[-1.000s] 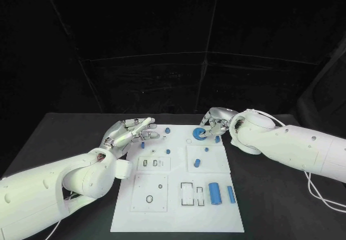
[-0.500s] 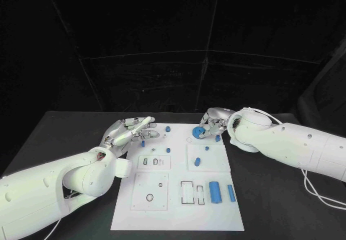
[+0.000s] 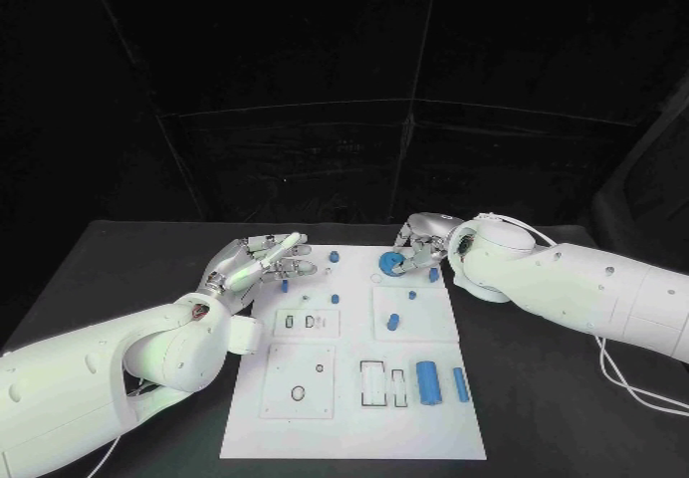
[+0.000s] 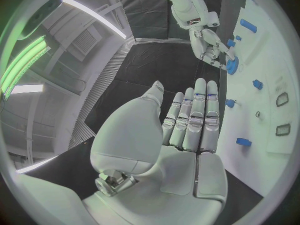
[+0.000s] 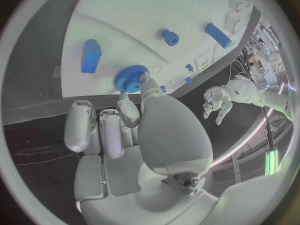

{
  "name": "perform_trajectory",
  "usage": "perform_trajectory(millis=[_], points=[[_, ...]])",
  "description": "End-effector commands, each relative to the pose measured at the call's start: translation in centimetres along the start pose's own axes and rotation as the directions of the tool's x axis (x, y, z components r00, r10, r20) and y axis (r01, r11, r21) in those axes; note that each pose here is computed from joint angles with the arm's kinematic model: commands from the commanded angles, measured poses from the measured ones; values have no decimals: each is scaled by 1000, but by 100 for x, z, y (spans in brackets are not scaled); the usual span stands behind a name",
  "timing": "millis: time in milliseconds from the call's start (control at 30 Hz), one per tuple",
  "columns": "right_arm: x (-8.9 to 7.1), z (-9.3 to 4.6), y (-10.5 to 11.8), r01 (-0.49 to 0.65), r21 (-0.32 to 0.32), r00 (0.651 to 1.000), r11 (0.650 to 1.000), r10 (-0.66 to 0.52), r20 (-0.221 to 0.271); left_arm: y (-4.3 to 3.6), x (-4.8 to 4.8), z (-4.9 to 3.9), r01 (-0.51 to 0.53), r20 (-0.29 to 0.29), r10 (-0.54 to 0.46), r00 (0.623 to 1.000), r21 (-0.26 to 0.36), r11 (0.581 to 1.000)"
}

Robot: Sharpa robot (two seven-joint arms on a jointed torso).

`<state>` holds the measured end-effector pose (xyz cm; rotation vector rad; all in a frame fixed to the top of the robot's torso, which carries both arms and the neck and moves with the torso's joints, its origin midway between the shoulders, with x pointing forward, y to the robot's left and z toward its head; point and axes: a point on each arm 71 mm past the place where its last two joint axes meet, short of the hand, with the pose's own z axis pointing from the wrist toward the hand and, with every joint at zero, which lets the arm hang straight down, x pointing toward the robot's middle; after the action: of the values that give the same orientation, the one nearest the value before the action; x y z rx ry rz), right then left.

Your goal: Assemble the parts on the task board

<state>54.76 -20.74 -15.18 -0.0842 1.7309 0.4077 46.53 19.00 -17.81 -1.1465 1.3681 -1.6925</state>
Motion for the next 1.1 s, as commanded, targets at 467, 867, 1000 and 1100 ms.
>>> perform_trajectory(millis=[467, 867, 1000, 1100], points=[[1, 24, 161, 173, -50, 984, 984, -171, 56, 2, 24, 10, 6, -23, -6, 1000, 0, 1000], [-9, 4, 250, 160, -78, 985, 984, -153, 84, 10, 24, 8, 7, -26, -7, 1000, -5, 1000], [-27, -31, 314, 132, -98, 986, 986, -121, 110, 12, 20, 8, 7, -25, -7, 1000, -6, 1000], [-38, -63, 386, 118, -117, 986, 986, -102, 130, 13, 19, 6, 7, -26, -7, 1000, -7, 1000]])
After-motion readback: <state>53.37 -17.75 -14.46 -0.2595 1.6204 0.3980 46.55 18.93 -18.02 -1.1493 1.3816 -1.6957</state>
